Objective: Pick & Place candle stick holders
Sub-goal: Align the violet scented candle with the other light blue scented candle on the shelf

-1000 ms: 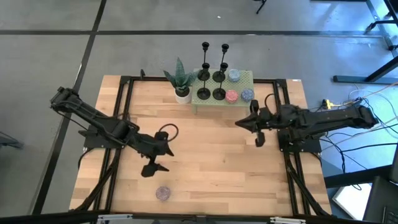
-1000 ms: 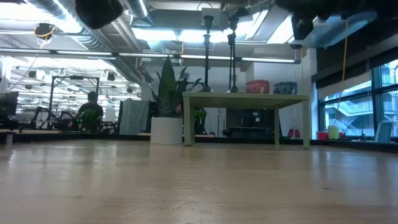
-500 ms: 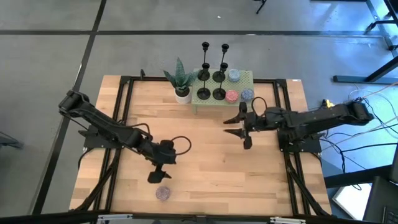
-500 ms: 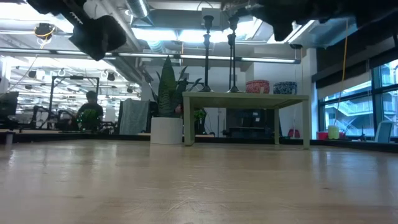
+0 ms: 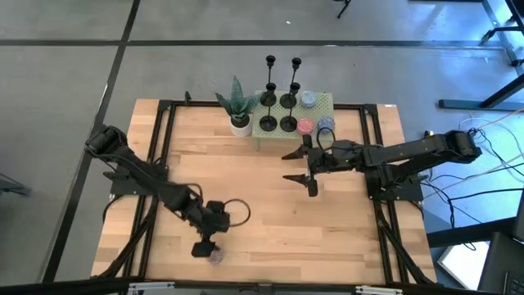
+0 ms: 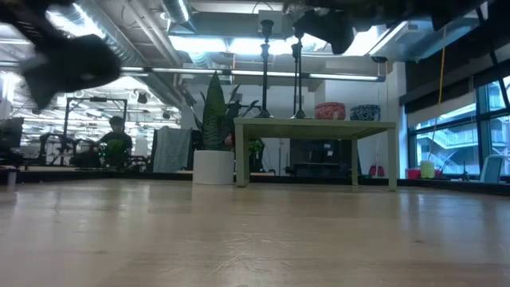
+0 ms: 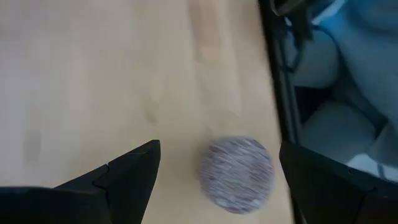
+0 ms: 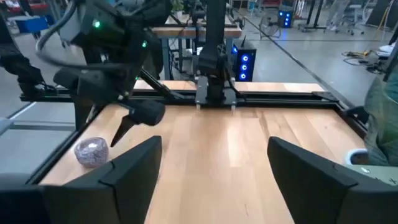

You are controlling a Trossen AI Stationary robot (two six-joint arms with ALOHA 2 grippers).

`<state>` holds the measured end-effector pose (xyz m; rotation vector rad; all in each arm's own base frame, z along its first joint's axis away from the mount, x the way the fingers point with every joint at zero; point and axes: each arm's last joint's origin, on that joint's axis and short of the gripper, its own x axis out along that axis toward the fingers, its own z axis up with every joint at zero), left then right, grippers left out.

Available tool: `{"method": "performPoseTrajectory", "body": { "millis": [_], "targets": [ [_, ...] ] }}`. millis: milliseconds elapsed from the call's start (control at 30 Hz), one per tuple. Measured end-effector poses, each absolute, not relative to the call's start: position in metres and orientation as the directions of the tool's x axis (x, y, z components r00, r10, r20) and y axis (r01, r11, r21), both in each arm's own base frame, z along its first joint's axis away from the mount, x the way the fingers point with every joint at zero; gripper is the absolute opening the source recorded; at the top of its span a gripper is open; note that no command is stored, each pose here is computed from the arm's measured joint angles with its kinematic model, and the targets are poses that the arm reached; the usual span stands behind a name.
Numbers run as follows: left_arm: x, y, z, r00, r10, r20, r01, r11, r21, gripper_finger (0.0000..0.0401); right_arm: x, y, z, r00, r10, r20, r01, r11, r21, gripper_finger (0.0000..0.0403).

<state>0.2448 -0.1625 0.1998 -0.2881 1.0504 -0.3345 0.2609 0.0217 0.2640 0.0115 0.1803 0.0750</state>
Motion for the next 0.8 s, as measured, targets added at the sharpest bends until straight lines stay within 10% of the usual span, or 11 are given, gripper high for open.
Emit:
{"method": "performPoseTrajectory", "body": {
  "millis": [800],
  "targets": [
    [0.219,-0.23,0.144,0.453,-0.257,-0.853,0.148,0.966,-0.212,0.0327,0.261,0.045,0.26,0.958,0.213,-0.19,-0.194,0.974,0.115,0.0299]
  ]
}}
